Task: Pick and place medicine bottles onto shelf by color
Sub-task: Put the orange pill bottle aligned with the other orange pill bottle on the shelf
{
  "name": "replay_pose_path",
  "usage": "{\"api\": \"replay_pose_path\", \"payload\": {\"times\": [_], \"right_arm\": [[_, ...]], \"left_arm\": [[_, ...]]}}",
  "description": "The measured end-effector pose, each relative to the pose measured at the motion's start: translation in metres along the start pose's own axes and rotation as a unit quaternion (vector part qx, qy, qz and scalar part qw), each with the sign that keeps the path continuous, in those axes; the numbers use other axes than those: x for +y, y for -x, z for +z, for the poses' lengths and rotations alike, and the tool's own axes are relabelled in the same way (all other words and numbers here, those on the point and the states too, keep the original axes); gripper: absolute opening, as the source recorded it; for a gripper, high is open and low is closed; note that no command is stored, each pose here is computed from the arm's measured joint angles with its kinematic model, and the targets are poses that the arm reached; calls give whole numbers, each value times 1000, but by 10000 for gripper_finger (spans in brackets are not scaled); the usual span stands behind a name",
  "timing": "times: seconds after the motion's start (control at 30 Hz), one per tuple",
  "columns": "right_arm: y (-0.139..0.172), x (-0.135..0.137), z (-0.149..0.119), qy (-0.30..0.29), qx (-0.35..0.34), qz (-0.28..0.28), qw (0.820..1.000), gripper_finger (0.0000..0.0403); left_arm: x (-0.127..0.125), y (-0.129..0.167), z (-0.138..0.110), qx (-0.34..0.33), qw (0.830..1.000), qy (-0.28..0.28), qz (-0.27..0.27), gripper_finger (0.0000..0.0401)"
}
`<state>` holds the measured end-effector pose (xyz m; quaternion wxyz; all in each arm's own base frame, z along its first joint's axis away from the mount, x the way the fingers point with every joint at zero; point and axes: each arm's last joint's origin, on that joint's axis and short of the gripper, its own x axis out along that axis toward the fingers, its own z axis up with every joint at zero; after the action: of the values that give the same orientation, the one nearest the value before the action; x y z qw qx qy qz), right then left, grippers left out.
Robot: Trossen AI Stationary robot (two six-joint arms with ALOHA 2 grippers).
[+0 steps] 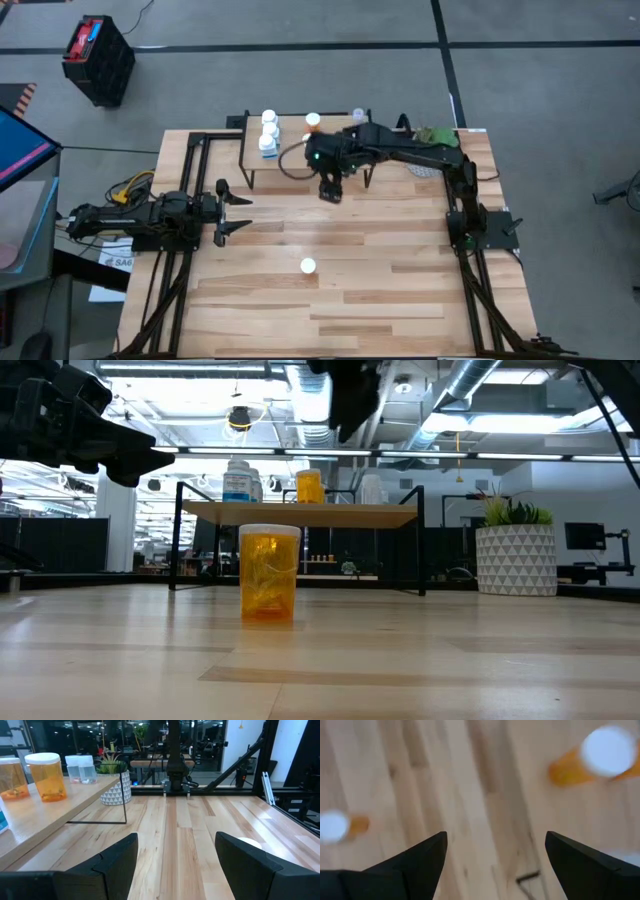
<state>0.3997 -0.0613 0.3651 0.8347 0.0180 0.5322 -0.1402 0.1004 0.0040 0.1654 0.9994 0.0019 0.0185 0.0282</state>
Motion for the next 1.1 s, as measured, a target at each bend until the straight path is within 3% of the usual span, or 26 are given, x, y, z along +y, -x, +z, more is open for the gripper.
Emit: {"api": "replay_pose_path", "payload": {"times": [0.5, 1.1], "right_arm": [[11, 46, -25, 73, 96, 15, 993, 346], [53, 83, -45, 120, 59, 42, 990, 333]], "left_arm": [[0, 0, 0, 0, 1000, 6, 0, 254], [0, 0, 0, 0, 1000, 8, 2, 254]]}}
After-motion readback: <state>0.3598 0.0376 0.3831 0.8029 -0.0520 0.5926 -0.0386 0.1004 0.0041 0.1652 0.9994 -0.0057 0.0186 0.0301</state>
